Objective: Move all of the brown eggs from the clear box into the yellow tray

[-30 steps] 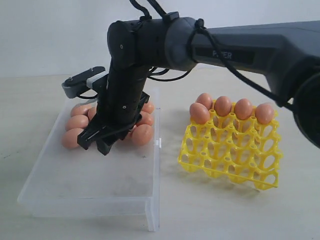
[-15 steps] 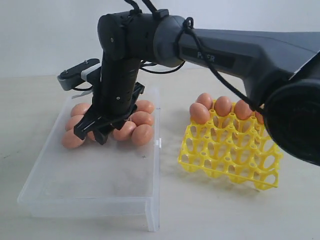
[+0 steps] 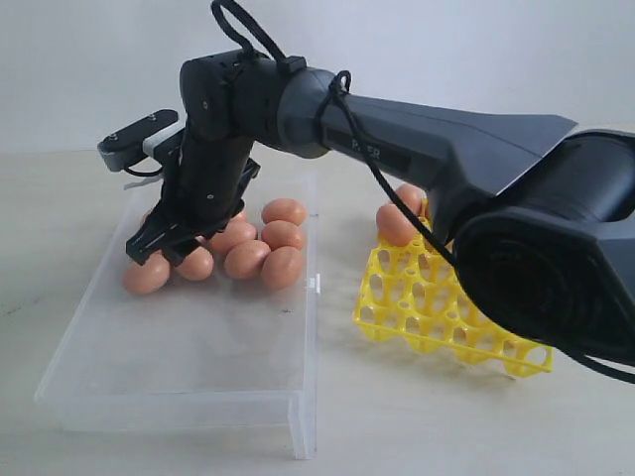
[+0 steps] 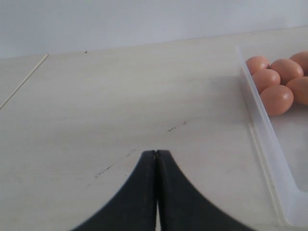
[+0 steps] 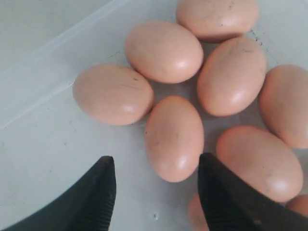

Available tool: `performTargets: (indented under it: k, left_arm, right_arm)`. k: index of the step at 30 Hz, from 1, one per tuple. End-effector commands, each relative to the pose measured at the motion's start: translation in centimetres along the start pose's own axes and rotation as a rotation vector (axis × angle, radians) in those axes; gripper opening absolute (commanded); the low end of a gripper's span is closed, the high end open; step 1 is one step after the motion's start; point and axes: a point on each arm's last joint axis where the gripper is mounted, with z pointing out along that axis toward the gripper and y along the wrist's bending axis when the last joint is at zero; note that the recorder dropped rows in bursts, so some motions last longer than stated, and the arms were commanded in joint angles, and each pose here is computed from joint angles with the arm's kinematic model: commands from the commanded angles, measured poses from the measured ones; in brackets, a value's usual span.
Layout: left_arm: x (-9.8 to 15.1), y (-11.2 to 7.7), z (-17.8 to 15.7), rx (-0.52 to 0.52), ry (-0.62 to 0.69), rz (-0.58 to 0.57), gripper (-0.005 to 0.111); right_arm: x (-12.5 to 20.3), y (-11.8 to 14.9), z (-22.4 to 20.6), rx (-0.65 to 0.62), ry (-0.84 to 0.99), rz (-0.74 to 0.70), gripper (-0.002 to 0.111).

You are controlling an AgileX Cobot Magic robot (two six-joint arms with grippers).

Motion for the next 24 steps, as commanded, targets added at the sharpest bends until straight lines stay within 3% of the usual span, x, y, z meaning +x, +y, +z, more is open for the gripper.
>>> performTargets:
  k: [1,24]
  left_arm:
    - [-0.2,0.0,-0.1,0.007,-0.011,-0.007,0.0]
    - [-0.2,0.0,-0.1,0.007,-0.011,-0.007,0.0]
  right_arm:
    - [-0.3,0.0,0.7,0.01,-0.037,-0.023,0.05]
    - [0.9,0.1,5.5,-0.035,-0.028,0.002,0.05]
